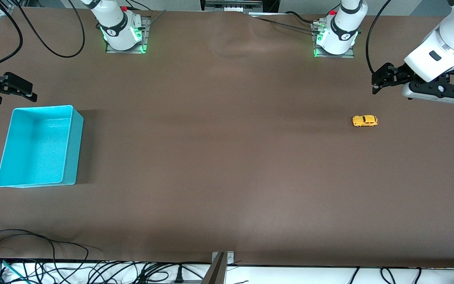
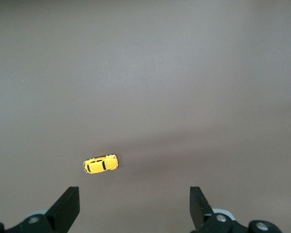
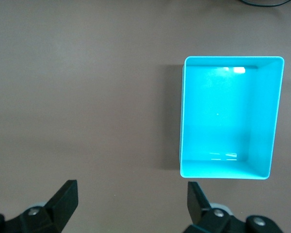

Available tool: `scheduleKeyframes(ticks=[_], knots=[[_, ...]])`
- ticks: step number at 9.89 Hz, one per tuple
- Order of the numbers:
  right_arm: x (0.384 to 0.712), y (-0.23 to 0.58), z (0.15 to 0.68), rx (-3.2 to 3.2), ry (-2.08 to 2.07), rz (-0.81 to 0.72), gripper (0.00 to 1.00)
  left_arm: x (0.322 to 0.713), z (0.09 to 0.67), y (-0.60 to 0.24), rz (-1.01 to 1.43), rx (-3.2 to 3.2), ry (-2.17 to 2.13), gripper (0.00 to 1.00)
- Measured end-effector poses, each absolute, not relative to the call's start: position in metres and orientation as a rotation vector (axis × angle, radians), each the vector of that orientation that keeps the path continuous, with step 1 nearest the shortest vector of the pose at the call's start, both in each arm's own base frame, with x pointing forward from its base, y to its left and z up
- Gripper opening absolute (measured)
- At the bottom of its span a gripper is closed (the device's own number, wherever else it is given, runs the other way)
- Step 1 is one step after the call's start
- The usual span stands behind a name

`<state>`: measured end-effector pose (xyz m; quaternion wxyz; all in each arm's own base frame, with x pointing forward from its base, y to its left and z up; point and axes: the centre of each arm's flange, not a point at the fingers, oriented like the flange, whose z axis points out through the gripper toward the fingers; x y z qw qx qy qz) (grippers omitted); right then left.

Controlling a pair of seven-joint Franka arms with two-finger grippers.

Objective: Wind up and store yellow beetle car

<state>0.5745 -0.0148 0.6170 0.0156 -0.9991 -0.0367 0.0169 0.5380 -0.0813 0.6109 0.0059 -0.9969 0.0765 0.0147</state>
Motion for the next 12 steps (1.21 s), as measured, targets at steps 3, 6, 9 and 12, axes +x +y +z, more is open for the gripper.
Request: scheduleKeyframes(ticks=[3,6,9,12], knots=[[0.573,-0.013,0.616,-3.107,-0.120,0.070,1.00,0.538,0.611,-0.078,0.047,-3.113,0.332,1.00],[0.570,-0.013,0.613,-3.106,-0.120,0.114,1.00,0.539,0.611,-0.071,0.048,-3.113,0.336,1.00],[0.573,-0.013,0.607,-3.106,-0.120,0.135,1.00,0.539,0.611,-0.075,0.049,-3.112,0.349,1.00],[0.573,-0.014,0.607,-3.108,-0.119,0.136,1.00,0.539,0.611,-0.073,0.051,-3.113,0.342,1.00]])
